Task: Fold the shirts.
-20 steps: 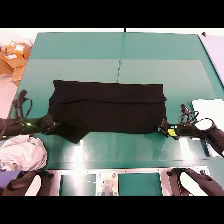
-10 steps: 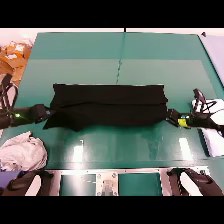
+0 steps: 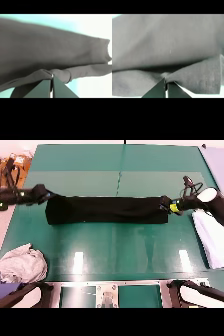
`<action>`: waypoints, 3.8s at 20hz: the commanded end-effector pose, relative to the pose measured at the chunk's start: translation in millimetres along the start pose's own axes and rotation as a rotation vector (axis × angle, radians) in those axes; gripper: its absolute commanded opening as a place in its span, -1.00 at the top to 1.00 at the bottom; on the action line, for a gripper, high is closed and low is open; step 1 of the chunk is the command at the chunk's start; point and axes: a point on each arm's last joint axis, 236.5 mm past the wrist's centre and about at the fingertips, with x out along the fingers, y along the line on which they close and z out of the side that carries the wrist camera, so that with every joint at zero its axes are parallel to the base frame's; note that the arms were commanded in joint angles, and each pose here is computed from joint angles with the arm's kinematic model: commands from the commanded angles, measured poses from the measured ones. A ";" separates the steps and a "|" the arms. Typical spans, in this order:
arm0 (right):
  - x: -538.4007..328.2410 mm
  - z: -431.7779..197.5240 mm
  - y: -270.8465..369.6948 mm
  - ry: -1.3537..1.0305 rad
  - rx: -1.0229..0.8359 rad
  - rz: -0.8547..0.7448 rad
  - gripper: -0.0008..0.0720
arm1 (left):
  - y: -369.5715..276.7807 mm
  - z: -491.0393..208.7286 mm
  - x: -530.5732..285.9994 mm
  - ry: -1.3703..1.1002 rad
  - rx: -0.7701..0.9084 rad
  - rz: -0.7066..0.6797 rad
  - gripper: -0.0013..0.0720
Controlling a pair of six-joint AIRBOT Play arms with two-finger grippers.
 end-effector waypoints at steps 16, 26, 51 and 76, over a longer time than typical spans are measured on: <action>62.4 117.4 -24.1 -0.167 0.077 -0.020 -0.40 | 60.7 36.3 147.3 0.025 0.028 0.034 -1.00; 10.9 120.1 -129.2 0.036 0.105 0.004 -0.54 | -23.1 15.3 72.2 0.362 0.083 -0.224 0.43; -136.6 90.9 144.8 0.093 -0.259 0.743 0.93 | -158.3 -130.8 303.7 0.313 0.143 -0.238 0.89; 63.6 -104.7 372.0 0.177 -0.341 0.636 0.93 | -26.4 100.9 36.8 0.249 0.249 0.111 0.90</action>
